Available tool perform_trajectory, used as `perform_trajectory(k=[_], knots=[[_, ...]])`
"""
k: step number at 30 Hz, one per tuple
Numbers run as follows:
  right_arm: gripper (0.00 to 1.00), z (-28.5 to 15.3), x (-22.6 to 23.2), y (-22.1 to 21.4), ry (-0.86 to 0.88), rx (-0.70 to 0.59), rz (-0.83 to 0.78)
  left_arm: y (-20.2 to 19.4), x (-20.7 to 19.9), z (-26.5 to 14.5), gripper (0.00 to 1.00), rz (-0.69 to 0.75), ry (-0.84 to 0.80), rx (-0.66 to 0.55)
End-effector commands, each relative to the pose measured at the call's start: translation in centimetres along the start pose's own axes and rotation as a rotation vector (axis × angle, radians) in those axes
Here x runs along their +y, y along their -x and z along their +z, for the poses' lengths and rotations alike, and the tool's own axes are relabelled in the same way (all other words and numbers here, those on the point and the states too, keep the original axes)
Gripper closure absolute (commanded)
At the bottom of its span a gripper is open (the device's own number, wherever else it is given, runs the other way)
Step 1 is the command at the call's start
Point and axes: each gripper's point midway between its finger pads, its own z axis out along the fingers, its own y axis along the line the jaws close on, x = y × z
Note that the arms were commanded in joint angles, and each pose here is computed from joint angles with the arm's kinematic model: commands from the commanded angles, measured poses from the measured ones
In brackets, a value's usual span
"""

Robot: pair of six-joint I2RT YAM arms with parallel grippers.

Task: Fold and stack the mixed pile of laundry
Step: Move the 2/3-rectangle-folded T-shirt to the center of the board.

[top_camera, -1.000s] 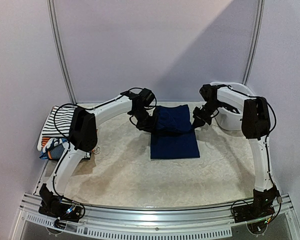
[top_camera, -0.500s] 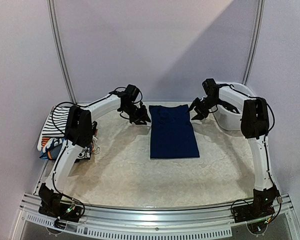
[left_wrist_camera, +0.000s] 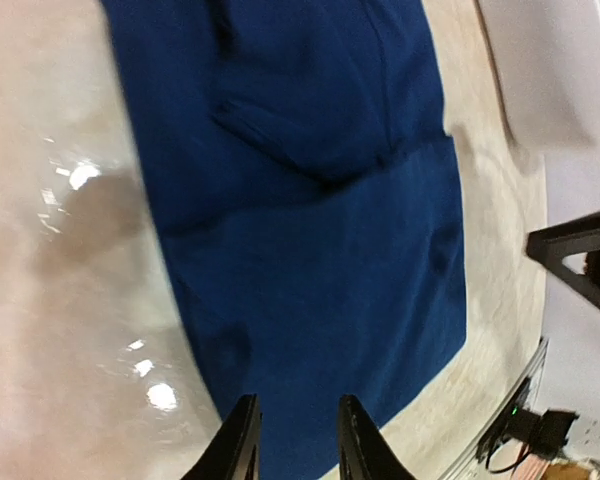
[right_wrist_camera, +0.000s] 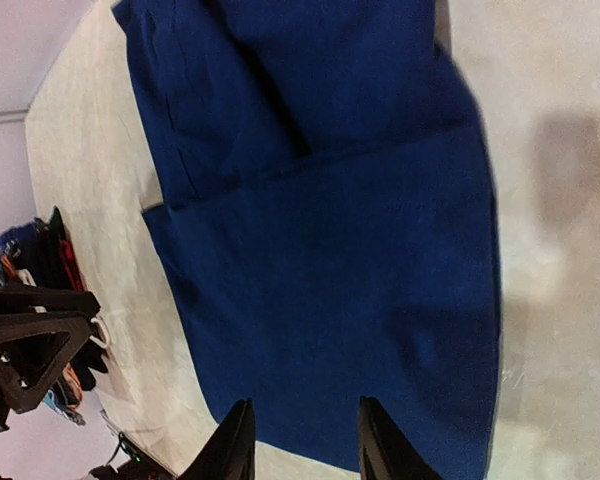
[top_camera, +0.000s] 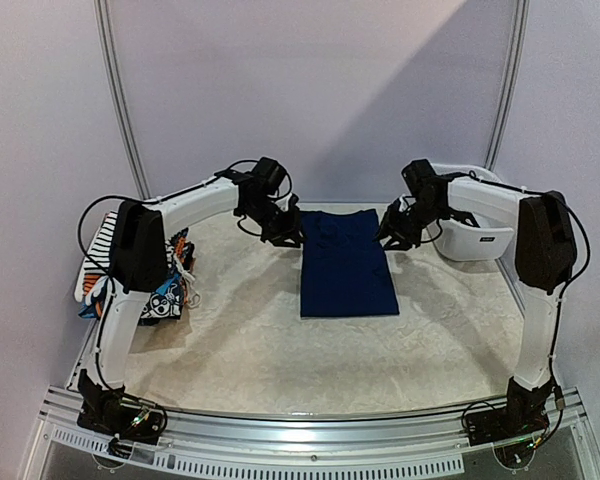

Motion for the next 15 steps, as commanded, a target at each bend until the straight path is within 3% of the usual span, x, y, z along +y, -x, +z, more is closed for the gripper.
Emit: perform_trajectory(k=[1, 6, 15], knots=[[0.71, 2.3, -1.6, -3.4, -0.061, 0.072, -0.078, -4.8, -2.0, 1.7, 0.75, 0.124, 0.004, 0.121], [0.82, 4.3, -3.8, -5.9, -0.135, 0.153, -0.085, -8.5, -3.1, 4.2, 0.76, 0.177, -0.009, 0.226], [0.90, 6.3, -7.5, -9.4, -0.213, 0.242, -0.058, -13.4, -2.0, 6.9, 0.80, 0.231, 0.046, 0.340]])
